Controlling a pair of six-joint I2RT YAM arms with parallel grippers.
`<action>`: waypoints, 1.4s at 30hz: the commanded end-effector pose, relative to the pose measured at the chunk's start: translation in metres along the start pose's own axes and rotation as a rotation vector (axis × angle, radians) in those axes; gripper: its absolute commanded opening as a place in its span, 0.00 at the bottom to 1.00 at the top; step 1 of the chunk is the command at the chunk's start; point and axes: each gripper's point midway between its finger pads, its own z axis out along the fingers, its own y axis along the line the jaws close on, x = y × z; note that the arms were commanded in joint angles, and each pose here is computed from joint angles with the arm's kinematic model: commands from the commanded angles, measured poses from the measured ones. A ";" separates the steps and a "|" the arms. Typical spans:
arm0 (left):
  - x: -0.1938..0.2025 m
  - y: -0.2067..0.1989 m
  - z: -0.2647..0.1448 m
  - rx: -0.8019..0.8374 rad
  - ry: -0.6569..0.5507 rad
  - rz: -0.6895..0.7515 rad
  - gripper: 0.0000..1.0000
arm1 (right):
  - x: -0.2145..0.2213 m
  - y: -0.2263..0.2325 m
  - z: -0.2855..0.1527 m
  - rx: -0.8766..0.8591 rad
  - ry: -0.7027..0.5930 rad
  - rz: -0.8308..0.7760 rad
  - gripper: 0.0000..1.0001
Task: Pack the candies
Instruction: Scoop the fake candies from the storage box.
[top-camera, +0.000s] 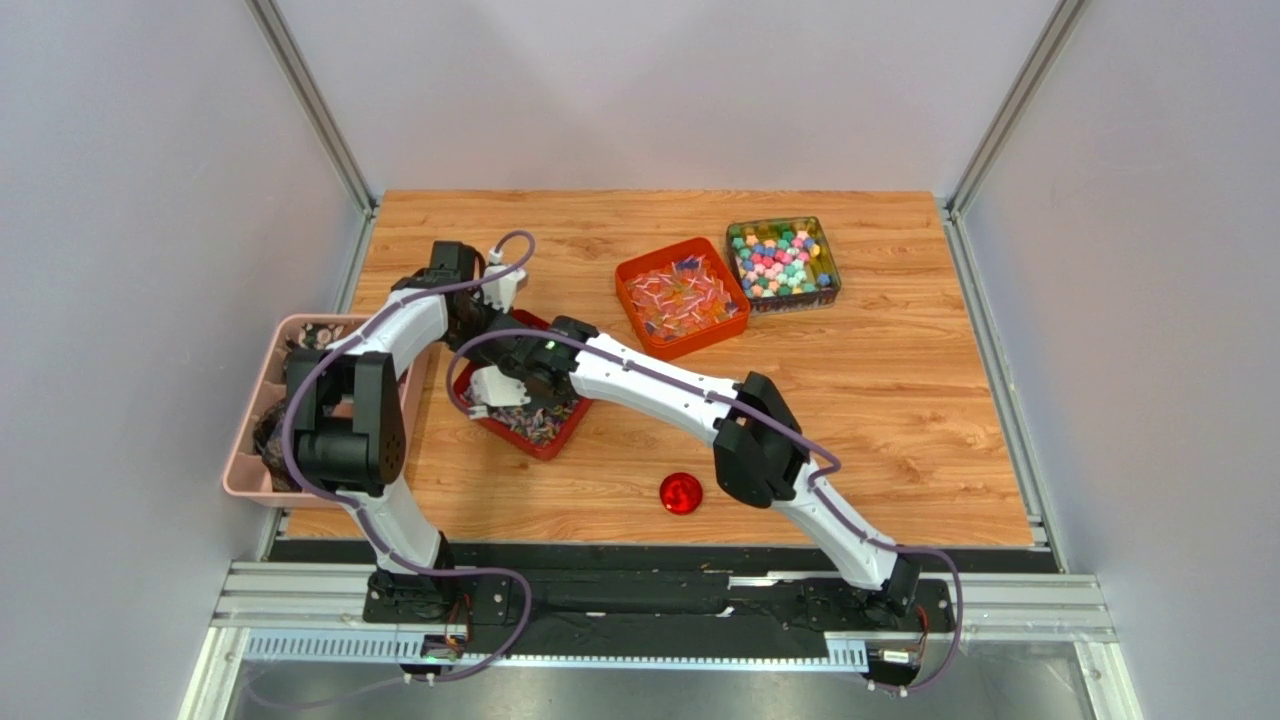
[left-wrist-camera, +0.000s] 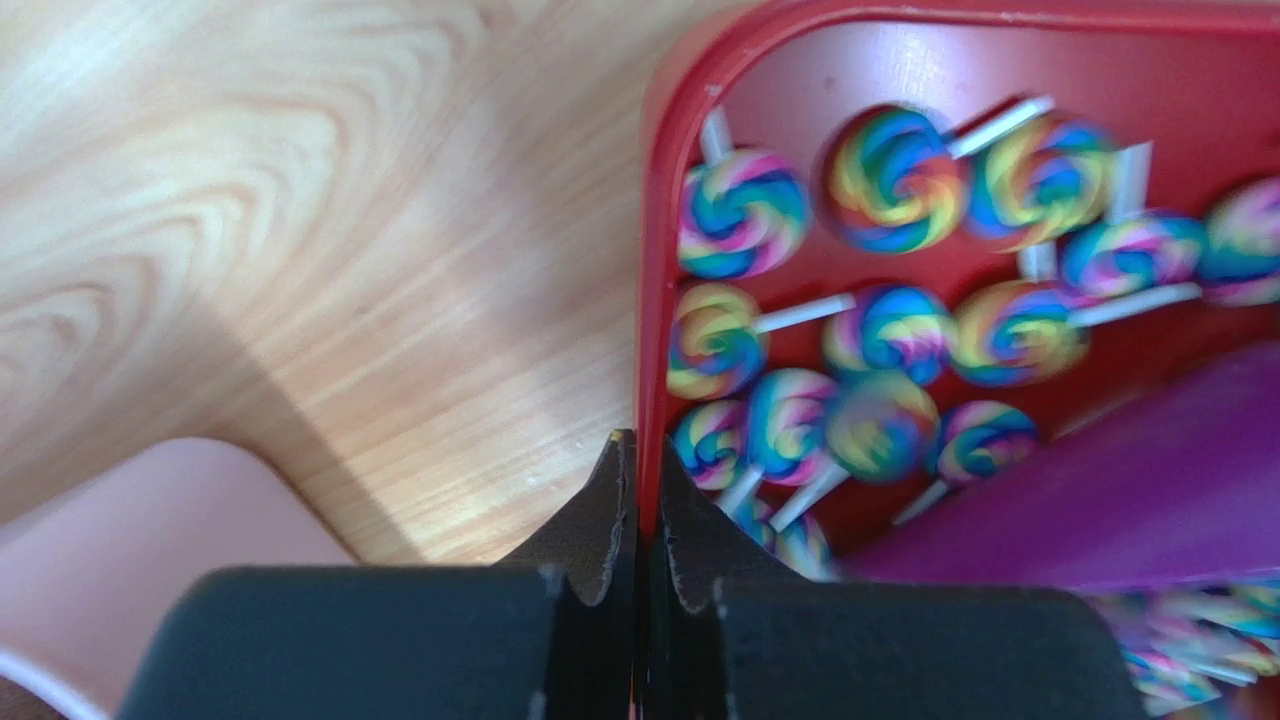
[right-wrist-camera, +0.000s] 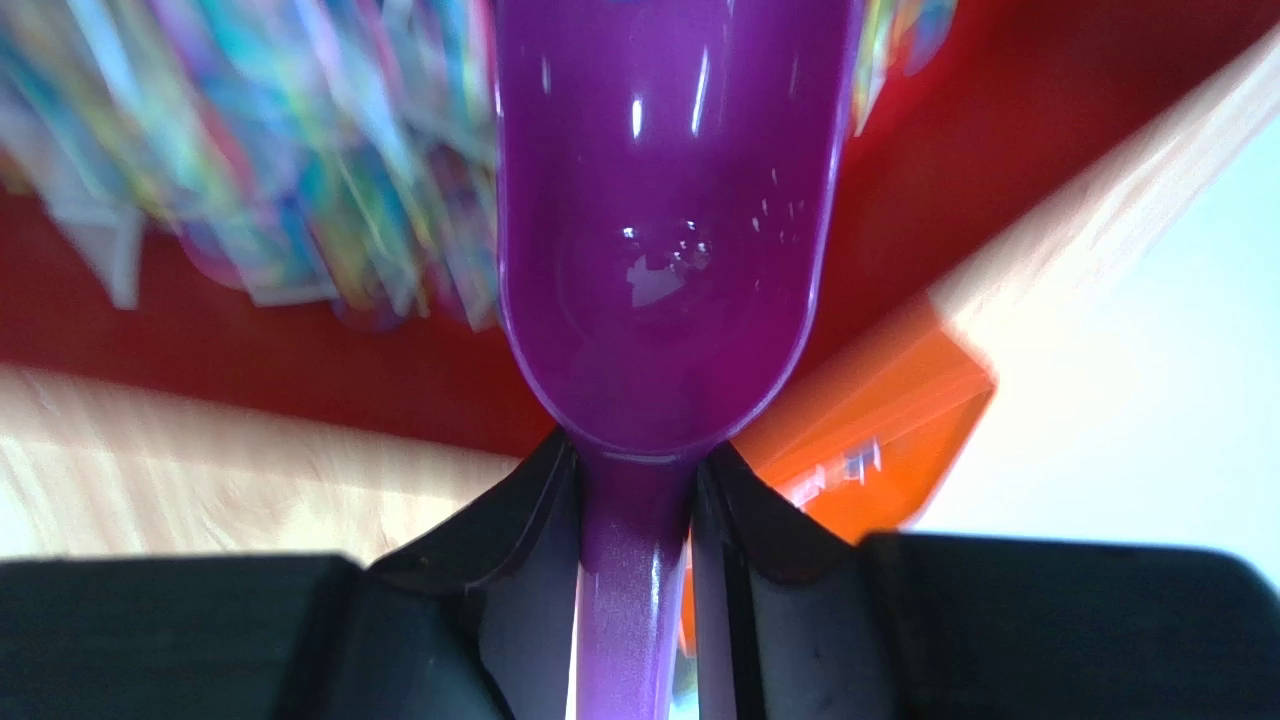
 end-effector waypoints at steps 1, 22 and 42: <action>-0.082 -0.024 -0.044 0.084 -0.323 -0.044 0.00 | -0.063 0.034 0.000 -0.065 -0.164 -0.042 0.00; -0.076 -0.017 -0.047 0.023 -0.293 -0.078 0.00 | -0.061 0.038 0.004 -0.067 -0.154 0.139 0.00; -0.072 -0.013 -0.062 -0.027 -0.289 -0.118 0.00 | -0.079 0.016 0.005 -0.003 -0.231 0.459 0.00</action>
